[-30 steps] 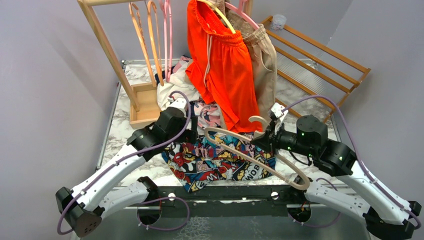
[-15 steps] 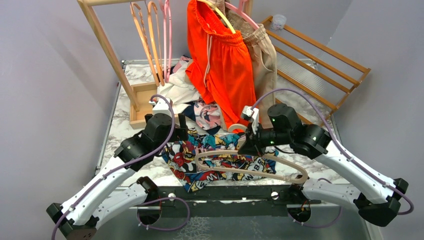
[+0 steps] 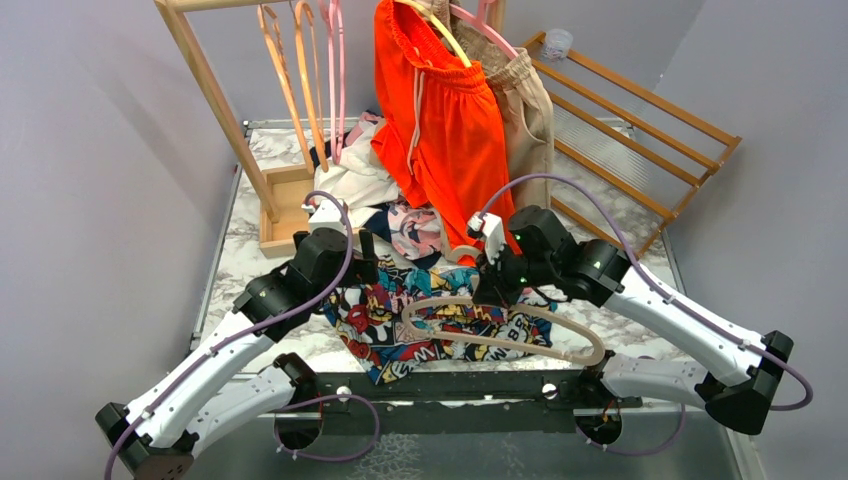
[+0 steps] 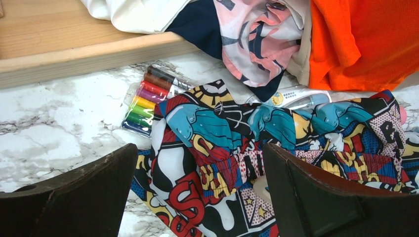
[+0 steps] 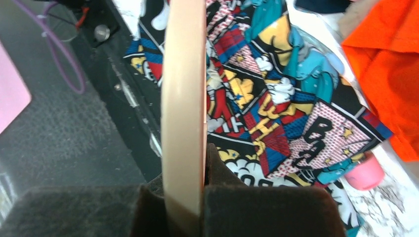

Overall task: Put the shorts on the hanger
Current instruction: Hang the shorts on the hanger.

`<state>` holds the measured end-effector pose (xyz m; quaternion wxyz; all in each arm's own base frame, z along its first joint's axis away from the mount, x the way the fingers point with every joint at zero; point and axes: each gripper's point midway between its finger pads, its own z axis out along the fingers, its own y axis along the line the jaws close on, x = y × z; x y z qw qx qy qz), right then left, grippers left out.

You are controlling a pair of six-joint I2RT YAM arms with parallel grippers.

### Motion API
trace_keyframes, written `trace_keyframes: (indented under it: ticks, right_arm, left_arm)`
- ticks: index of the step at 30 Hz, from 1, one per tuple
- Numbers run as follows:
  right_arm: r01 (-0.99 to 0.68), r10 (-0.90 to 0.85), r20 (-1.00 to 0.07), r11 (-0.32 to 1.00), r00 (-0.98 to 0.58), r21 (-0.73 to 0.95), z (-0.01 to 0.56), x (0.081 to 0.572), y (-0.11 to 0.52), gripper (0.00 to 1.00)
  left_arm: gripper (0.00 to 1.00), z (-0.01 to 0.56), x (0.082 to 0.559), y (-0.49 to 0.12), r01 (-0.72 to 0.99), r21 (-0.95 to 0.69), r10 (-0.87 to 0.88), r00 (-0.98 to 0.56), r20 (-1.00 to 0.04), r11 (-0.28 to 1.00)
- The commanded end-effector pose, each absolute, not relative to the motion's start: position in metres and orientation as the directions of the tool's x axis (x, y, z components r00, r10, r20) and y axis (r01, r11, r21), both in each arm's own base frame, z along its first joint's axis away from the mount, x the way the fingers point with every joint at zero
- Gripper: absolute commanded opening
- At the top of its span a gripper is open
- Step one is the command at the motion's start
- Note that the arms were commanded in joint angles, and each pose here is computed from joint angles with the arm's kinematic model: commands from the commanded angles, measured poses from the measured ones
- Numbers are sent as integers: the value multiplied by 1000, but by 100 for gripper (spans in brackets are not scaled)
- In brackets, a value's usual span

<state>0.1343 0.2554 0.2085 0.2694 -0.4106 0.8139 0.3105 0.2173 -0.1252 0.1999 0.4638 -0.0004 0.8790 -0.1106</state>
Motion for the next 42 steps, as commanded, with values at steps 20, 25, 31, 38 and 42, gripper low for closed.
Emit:
trace_keyframes:
  ticks: [20, 25, 31, 38, 42]
  right_arm:
    - [-589, -368, -788, 808, -494, -8, 222, 219, 221, 1]
    - [-561, -352, -797, 828, -491, -20, 223, 226, 219, 1]
    - [-569, -359, -792, 822, -494, -18, 219, 223, 219, 1]
    - [-572, -368, -786, 820, -497, -23, 217, 222, 217, 1]
    - [-576, -370, -784, 817, -498, -19, 217, 222, 219, 1]
  left_arm:
    - [99, 173, 212, -155, 248, -207, -1, -639, -769, 946]
    - [96, 167, 212, -165, 295, -210, 36, -652, -757, 932]
    - [82, 152, 215, -177, 364, -183, 116, -663, -739, 913]
    - [78, 133, 227, -181, 411, -84, 240, -673, -699, 908]
    - [88, 161, 244, -177, 499, 80, 396, -569, -721, 863]
